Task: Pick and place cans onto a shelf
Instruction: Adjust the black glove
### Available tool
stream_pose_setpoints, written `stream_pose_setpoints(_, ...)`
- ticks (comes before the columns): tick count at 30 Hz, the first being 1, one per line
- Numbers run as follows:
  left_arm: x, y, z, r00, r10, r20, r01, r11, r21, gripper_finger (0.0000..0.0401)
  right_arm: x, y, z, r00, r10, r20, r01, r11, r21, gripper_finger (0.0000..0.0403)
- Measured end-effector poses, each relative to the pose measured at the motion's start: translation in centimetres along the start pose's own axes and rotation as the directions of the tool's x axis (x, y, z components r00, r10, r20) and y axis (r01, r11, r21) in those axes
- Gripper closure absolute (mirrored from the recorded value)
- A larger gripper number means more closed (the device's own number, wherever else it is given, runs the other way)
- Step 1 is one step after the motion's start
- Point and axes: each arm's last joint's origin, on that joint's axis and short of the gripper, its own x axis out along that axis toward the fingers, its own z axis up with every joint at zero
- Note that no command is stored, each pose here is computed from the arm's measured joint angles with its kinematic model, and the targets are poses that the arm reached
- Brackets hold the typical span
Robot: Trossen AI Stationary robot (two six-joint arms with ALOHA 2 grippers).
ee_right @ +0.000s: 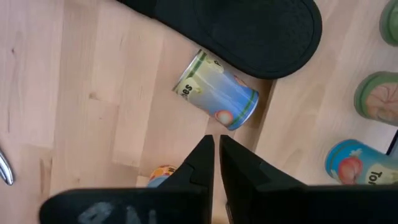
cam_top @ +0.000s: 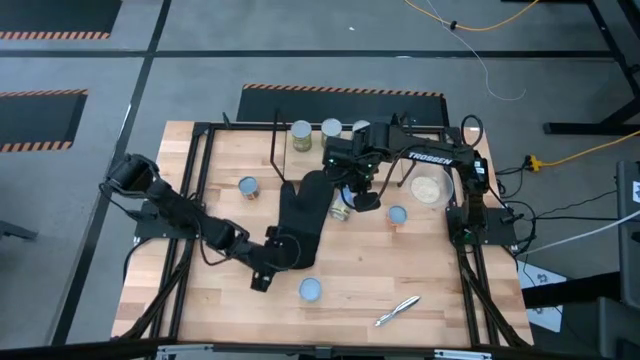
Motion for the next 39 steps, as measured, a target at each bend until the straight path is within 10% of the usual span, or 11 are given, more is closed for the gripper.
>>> stream_pose_setpoints(23,3.1,-0.7,-2.4,0.989,0.076,-0.126,-0.07,0.996,0.053,0.0333,-0.8,0.5,-0.4,1.0,-0.004,0.012,0.003,1.0,0.015,0.0372)
stream_pose_setpoints(39,2.7,-2.9,-1.3,0.994,-0.026,-0.107,0.028,0.999,0.021,0.0381,-0.6,3.9,-5.8,0.978,-0.055,0.201,0.048,0.998,0.037,0.0372)
